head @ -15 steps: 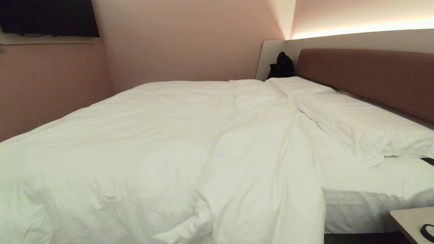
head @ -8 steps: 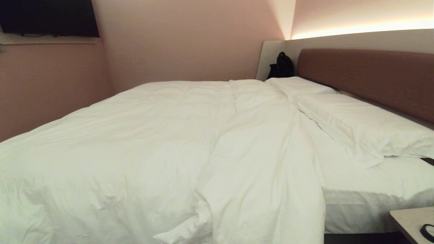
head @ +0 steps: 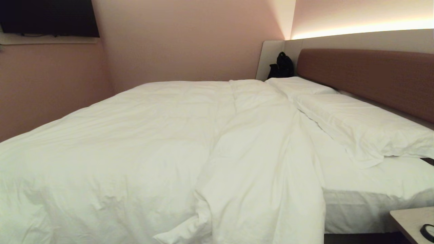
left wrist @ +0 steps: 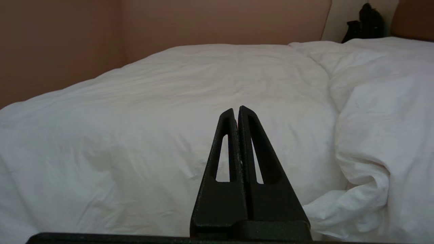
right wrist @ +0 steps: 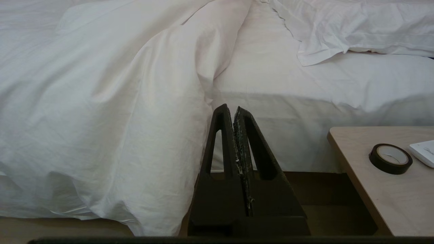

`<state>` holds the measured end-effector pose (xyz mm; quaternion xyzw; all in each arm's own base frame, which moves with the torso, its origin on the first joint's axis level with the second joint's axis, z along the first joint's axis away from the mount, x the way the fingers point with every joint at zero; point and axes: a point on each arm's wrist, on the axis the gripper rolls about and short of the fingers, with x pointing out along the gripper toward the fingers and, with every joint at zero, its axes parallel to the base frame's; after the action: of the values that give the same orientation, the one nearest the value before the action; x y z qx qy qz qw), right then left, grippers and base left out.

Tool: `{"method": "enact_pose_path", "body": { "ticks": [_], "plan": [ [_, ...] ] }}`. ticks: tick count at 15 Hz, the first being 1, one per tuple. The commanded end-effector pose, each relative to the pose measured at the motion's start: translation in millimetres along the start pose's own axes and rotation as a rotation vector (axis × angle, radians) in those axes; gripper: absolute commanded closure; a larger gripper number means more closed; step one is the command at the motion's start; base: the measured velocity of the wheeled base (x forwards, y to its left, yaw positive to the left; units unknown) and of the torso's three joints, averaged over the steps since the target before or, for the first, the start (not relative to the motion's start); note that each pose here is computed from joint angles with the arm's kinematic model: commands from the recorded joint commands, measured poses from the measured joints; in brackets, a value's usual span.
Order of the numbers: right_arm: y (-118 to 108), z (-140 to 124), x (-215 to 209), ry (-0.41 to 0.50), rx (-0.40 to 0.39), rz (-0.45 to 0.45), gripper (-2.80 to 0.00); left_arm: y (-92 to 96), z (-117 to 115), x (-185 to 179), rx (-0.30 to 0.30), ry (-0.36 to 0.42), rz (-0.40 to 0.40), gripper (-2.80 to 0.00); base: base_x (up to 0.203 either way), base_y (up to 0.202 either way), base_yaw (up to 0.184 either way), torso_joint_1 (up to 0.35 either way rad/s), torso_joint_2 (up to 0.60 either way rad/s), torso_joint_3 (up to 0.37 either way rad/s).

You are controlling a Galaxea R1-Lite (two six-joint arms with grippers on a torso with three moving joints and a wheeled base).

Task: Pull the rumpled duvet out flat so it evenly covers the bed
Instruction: Flatten the corners of the folded blanket

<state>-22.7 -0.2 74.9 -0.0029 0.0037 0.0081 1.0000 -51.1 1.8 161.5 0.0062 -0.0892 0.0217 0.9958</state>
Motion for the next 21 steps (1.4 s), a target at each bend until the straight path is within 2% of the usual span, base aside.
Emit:
{"method": "enact_pose_path", "body": {
  "ticks": [1,4,8,10,18,21],
  "plan": [
    [0.0,0.0,0.0,0.0,0.0,0.001,0.0,-0.2,-10.7,-8.8,0.003,-0.042,-0.016,0.0,0.0,0.0,0.0,0.0,0.0,0.0],
    [0.0,0.0,0.0,0.0,0.0,0.001,0.0,-0.3,-14.0,-7.7,0.0,-0.033,-0.017,0.0,0.0,0.0,0.0,0.0,0.0,0.0],
    [0.0,0.0,0.0,0.0,-0.001,0.001,0.0,-1.0,-32.0,-0.5,0.007,0.014,-0.018,0.0,0.0,0.0,0.0,0.0,0.0,0.0],
    [0.0,0.0,0.0,0.0,0.0,0.001,0.0,-1.4,-44.2,3.3,0.032,0.05,-0.016,0.0,0.0,0.0,0.0,0.0,0.0,0.0],
    [0.0,0.0,0.0,0.0,0.0,0.001,0.0,-2.1,-73.7,9.2,0.066,0.155,-0.016,0.0,0.0,0.0,0.0,0.0,0.0,0.0],
    [0.0,0.0,0.0,0.0,0.0,0.001,0.0,-2.2,-78.5,9.7,0.073,0.174,-0.018,0.0,0.0,0.0,0.0,0.0,0.0,0.0]
  ]
}}
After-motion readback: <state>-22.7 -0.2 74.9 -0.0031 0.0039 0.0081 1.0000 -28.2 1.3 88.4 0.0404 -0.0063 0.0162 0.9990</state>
